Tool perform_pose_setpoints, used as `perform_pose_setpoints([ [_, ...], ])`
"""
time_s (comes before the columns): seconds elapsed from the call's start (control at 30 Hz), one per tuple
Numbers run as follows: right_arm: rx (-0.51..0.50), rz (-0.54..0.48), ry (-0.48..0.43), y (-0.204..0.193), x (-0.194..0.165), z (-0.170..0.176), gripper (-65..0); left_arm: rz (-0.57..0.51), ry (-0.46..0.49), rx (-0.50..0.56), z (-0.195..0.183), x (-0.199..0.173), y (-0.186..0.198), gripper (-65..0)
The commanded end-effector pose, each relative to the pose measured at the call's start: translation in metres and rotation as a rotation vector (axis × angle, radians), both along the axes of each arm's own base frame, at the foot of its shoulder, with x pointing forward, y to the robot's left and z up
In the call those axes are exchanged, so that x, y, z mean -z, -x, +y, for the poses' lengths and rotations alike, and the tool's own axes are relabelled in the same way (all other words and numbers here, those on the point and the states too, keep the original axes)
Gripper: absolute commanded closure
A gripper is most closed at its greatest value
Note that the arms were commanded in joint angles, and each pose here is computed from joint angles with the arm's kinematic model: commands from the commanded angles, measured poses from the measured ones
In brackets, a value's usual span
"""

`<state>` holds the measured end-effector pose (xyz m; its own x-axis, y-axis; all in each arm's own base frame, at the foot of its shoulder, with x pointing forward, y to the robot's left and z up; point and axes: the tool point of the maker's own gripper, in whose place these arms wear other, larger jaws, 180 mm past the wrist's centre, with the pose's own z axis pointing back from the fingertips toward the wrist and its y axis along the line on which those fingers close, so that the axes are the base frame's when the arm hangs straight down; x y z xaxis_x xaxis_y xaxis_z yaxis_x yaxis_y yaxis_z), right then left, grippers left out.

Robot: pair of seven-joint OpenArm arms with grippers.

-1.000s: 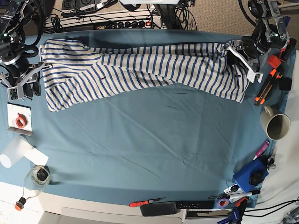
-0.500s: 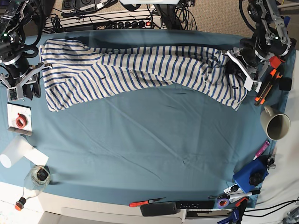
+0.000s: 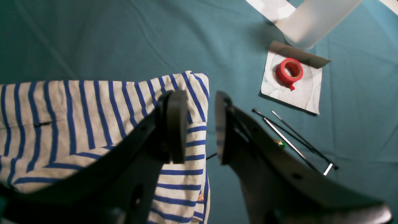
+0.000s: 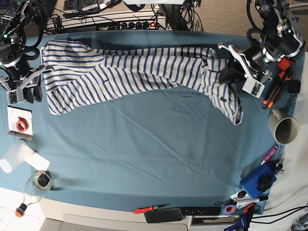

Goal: Fold the T-shirt properly
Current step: 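Lift the strip end with the left gripper and fold it toward the right gripper, then lower the folded end onto the strip's middle with the left gripper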

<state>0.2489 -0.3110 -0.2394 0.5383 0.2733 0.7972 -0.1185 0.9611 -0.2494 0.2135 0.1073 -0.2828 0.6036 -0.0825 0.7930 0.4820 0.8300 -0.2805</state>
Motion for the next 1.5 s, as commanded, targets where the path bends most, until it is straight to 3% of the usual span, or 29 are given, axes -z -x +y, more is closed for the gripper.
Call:
perform_pose_setpoints([
  [0.0,-0.012,-0.053,0.018,-0.006,-0.015,0.0,-16.1,-0.073,0.068,0.026,-0.013,-0.021,-0.002,0.0],
  [0.23,-0.01,-0.074,0.02,-0.011,-0.021,-0.001,-16.1,-0.096,0.21,0.146,-0.07,-0.035,0.008,0.0],
  [0.33,0.011,-0.057,0.055,-0.01,-0.019,-0.007,-16.1,-0.072,0.198,0.238,-0.098,-0.029,0.018,0.0],
  [0.43,0.099,-0.056,0.083,-0.008,-0.02,-0.023,-16.1,-0.075,0.208,0.316,-0.127,-0.03,0.028,0.0],
  [0.53,0.157,-0.06,0.094,-0.006,-0.021,-0.033,-16.1,-0.081,0.199,0.339,-0.153,-0.031,0.03,0.0],
  [0.7,0.163,-0.05,0.096,-0.005,-0.02,-0.034,-16.1,-0.105,0.123,0.352,-0.189,-0.032,0.028,0.0],
  [0.97,0.165,-0.043,0.096,-0.004,-0.019,-0.034,-16.1,-0.13,0.029,0.345,-0.212,-0.025,0.031,0.0],
  [1.47,0.165,-0.044,0.096,-0.004,-0.019,-0.034,-16.1,-0.108,0.036,0.326,-0.217,-0.008,0.028,0.0],
])
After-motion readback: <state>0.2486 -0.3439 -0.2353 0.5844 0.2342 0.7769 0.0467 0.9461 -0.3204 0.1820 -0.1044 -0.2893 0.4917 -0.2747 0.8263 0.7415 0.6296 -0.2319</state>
